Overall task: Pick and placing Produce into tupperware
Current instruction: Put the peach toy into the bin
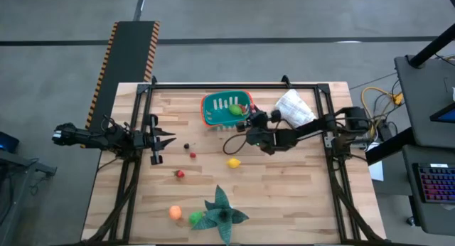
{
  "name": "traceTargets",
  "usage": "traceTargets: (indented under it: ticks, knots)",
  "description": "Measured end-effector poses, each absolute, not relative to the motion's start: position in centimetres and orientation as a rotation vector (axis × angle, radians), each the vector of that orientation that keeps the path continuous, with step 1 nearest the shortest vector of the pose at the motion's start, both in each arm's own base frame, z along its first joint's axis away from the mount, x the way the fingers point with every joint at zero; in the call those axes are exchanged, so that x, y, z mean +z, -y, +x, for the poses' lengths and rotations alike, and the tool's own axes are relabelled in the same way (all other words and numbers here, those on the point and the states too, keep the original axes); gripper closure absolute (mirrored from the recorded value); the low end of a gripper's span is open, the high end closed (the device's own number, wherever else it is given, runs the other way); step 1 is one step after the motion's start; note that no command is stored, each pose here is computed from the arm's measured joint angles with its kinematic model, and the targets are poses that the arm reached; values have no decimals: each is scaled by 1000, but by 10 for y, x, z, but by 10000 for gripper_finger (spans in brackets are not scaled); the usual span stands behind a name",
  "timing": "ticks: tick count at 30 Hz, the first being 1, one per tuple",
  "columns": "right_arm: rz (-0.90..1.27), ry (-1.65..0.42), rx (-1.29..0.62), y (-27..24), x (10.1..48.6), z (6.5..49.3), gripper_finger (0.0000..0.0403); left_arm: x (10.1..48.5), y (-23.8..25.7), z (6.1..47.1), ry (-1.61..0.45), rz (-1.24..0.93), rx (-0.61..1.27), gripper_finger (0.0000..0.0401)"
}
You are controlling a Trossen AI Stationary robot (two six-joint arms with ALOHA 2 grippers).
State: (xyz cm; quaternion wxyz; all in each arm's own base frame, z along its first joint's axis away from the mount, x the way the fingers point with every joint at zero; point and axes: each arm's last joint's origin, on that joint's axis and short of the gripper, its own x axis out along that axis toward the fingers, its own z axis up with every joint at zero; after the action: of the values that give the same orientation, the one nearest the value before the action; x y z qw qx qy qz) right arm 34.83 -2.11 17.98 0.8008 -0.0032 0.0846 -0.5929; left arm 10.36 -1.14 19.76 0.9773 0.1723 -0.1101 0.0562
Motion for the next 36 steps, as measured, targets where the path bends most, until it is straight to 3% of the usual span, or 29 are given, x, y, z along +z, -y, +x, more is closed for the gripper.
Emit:
traceTargets:
  ticks: [11,23,36]
  knots:
    - [-78,-276,-933,50,219,377,340,198,11,104,222,347,113,355]
    - [0,-377,-521,102,217,375,340,198,11,104,222,347,113,355]
    - [51,-644,-588,152,221,357,340,198,11,104,222,347,113,355]
